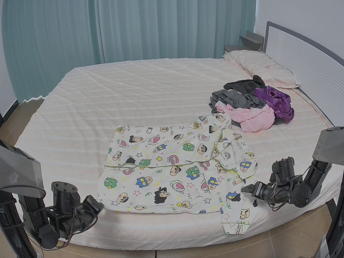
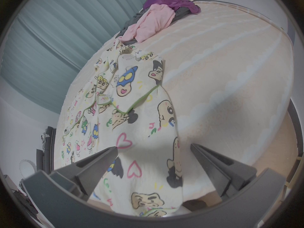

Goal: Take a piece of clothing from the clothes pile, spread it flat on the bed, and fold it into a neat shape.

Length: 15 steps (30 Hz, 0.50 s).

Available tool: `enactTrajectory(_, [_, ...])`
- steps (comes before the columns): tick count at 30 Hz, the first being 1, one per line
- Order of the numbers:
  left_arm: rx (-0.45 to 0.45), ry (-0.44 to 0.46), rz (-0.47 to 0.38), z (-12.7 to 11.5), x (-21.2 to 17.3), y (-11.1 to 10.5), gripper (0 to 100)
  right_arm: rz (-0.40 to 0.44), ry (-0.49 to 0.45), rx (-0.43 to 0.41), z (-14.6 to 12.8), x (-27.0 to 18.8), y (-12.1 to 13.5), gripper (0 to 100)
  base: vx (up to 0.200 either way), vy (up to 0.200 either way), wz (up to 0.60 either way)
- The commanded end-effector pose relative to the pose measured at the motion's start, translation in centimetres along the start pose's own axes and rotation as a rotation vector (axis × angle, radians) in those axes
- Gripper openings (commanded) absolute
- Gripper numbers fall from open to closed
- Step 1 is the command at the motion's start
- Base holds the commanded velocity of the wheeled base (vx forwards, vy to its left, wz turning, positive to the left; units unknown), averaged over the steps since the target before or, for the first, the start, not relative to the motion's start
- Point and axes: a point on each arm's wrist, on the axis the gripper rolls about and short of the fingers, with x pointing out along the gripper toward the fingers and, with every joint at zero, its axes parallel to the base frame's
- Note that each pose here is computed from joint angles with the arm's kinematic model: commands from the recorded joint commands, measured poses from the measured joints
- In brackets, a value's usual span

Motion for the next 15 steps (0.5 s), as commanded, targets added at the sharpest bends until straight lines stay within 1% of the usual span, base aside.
enactTrajectory(1, [0.001, 0.004, 0.015, -0.1, -0.3, 0.3, 0, -0.019, 0.027, 0.003, 0.0, 2.3, -0.6, 0, 0.0, 0.0, 0.0])
enactTrajectory(6, [0.001, 0.002, 0.016, 0.0, -0.3, 0.4, 0, -0.009, -0.012, 0.018, 1.2, 2.4, -0.6, 0, 0.0, 0.0, 0.0])
enactTrajectory(10, [0.004, 0.001, 0.017, 0.0, -0.3, 0.4, 0, 0.03, -0.109, 0.037, 3.2, 1.7, -0.5, 0, 0.0, 0.0, 0.0])
enactTrajectory(13, [0.003, 0.001, 0.019, 0.0, -0.2, 0.4, 0, 0.047, -0.152, 0.035, 4.3, 1.2, -0.2, 0, 0.0, 0.0, 0.0])
enactTrajectory(14, [0.003, 0.001, 0.019, 0.0, -0.2, 0.4, 0, 0.047, -0.152, 0.035, 4.3, 1.2, -0.2, 0, 0.0, 0.0, 0.0])
enactTrajectory(15, [0.003, -0.001, 0.022, 0.1, -0.2, 0.5, 0, 0.057, -0.175, 0.023, 5.0, 1.0, 0.0, 0, 0.0, 0.0, 0.0])
